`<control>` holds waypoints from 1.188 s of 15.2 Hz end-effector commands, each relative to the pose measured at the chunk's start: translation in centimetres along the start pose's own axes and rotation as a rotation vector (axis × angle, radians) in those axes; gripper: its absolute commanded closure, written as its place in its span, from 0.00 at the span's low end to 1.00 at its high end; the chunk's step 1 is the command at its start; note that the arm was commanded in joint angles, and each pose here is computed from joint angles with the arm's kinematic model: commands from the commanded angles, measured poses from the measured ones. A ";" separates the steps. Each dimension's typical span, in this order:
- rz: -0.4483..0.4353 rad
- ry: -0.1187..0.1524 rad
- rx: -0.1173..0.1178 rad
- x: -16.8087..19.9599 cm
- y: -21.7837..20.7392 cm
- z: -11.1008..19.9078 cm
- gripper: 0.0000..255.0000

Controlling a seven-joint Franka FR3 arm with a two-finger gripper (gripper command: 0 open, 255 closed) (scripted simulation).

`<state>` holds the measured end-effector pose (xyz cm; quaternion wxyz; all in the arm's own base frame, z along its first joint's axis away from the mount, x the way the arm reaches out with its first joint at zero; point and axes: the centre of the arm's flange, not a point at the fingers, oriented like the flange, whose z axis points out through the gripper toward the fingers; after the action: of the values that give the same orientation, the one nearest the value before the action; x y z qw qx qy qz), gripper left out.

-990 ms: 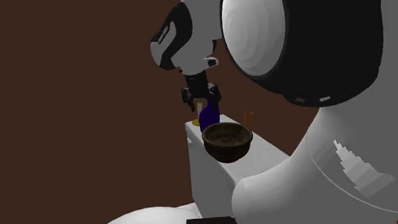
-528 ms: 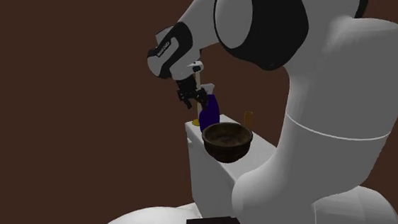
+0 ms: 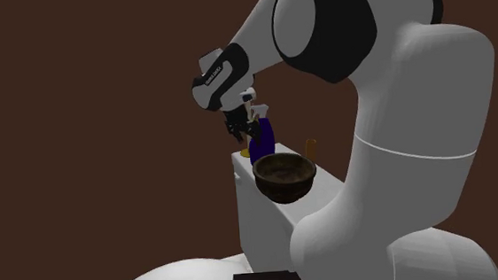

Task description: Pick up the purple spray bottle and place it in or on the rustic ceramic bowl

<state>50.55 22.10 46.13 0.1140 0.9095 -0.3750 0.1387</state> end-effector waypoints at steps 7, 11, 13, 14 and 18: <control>0.000 0.000 0.000 0.0 0.0 0.6 0.00; 0.000 0.000 0.000 0.0 0.0 0.6 1.00; 0.000 0.000 0.000 0.0 0.0 0.6 1.00; 0.000 0.000 0.000 0.0 0.0 0.6 1.00; 0.000 0.000 0.000 0.0 0.0 0.6 1.00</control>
<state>50.63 21.97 45.67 0.1132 0.9096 -0.3745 0.1397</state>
